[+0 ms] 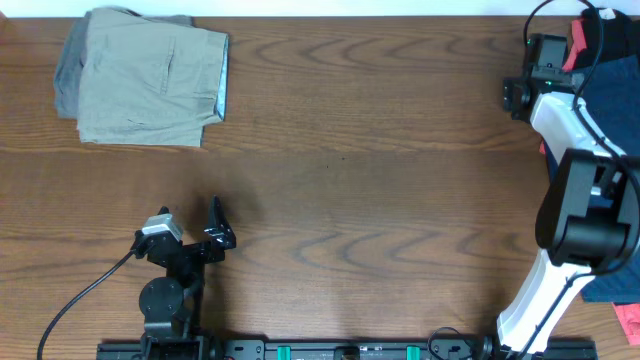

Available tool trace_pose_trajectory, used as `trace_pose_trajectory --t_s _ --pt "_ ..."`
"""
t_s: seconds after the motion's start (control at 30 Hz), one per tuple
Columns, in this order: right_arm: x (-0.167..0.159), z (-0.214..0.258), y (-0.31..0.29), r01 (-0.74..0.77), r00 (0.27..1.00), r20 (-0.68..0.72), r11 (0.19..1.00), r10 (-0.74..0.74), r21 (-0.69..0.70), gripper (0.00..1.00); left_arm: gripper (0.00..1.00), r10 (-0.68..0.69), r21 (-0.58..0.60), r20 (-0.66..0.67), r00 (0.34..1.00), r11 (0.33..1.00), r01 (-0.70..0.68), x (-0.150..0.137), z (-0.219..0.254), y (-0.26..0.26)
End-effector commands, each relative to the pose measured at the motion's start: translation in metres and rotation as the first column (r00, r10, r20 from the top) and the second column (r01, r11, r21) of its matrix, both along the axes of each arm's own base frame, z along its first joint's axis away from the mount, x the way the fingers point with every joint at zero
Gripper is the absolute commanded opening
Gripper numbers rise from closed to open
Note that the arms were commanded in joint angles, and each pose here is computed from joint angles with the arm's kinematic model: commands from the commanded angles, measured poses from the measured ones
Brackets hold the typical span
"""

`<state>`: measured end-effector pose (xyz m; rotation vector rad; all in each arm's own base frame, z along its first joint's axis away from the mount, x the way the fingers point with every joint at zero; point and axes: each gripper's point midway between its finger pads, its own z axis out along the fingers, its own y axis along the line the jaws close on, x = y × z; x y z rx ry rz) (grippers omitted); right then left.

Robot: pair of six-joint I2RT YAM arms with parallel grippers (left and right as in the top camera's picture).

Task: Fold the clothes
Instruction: 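Reach the right gripper to the navy shorts pile and grasp the waistband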

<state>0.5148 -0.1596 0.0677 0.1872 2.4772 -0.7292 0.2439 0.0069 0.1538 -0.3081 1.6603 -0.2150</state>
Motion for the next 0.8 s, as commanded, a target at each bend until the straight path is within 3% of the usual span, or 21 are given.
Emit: trace_pose_trajectory --t_s 0.0,0.3,0.77 --pt "0.011 0.007 -0.015 0.014 1.0 0.001 0.999 -0.013 -0.046 0.99 0.98 0.027 0.013 -0.044 0.999 1.0 -0.027 0.0 -0.018 0.005" --pt "0.013 -0.018 -0.025 -0.033 0.996 -0.09 0.992 0.022 -0.118 0.99 0.98 0.027 0.013 -0.044 0.999 1.0 -0.027 0.0 -0.018 0.005" --pt "-0.006 -0.064 -0.056 0.017 0.985 -0.171 0.995 -0.034 -0.102 0.98 0.98 0.027 0.013 -0.044 0.999 1.0 -0.027 0.0 -0.018 0.005"
